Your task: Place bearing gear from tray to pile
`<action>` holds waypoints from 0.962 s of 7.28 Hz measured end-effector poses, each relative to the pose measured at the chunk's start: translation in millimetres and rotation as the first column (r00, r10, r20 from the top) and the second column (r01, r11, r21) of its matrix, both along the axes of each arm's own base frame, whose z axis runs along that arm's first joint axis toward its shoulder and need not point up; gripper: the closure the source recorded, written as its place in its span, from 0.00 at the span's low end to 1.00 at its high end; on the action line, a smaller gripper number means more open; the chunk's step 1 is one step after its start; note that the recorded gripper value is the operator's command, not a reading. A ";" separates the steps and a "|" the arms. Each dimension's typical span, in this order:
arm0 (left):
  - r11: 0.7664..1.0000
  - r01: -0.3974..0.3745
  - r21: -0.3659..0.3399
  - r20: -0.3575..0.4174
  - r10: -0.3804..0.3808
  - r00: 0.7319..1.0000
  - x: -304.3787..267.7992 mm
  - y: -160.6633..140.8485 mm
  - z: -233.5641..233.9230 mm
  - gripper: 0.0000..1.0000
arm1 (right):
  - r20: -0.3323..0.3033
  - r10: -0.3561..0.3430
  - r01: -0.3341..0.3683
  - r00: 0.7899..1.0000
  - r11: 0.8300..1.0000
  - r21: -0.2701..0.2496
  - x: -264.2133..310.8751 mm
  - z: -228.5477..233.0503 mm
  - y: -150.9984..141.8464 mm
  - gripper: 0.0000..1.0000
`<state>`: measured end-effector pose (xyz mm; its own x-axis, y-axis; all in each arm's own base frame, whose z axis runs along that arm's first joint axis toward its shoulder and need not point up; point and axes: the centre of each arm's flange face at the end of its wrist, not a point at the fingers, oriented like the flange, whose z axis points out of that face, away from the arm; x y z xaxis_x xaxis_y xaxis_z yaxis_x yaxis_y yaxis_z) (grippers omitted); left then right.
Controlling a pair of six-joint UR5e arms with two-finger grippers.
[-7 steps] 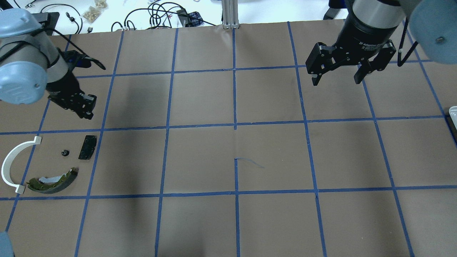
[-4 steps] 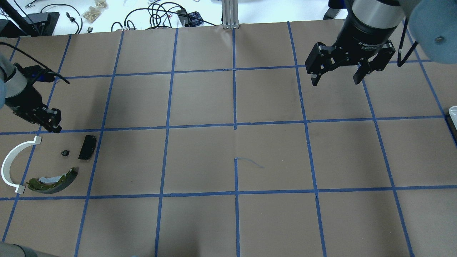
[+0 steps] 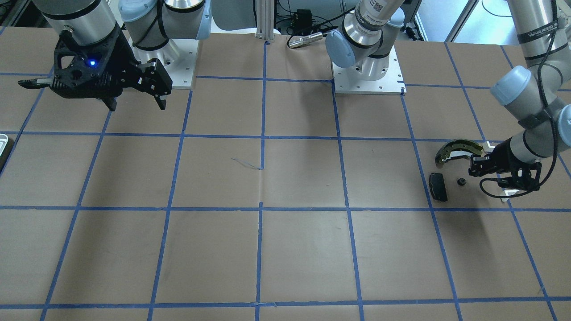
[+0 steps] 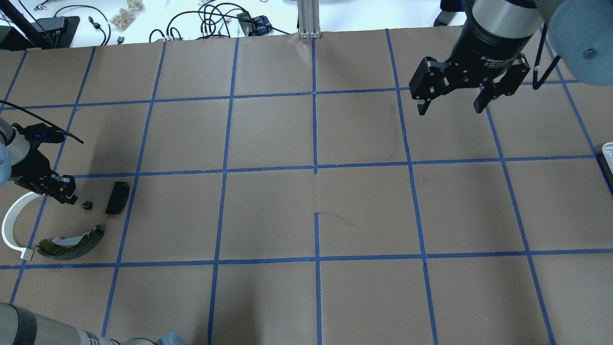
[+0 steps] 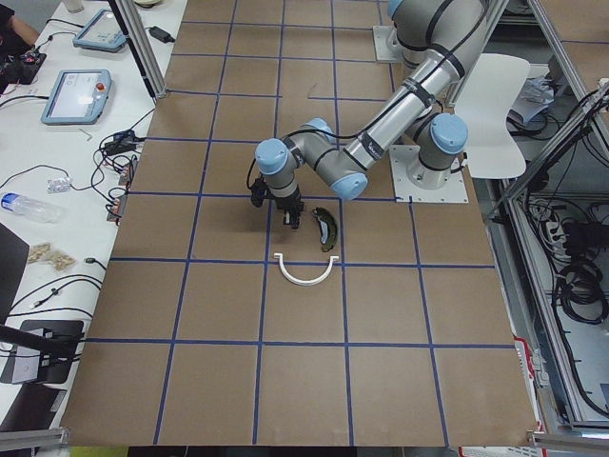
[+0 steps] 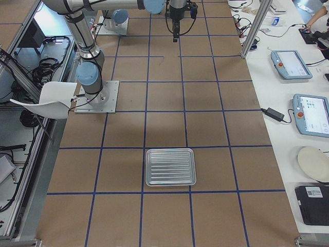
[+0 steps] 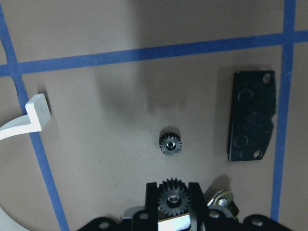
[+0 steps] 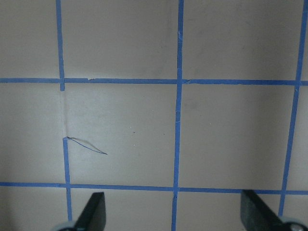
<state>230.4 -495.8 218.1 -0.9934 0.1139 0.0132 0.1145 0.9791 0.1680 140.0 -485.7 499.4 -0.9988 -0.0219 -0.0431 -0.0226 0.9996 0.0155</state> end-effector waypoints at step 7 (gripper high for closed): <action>1.000 0.006 0.003 -0.009 -0.006 1.000 18.9 3.4 -28.1 0.26 | -0.001 0.000 0.000 1.000 1.000 0.001 -0.1 -0.1 0.2 0.00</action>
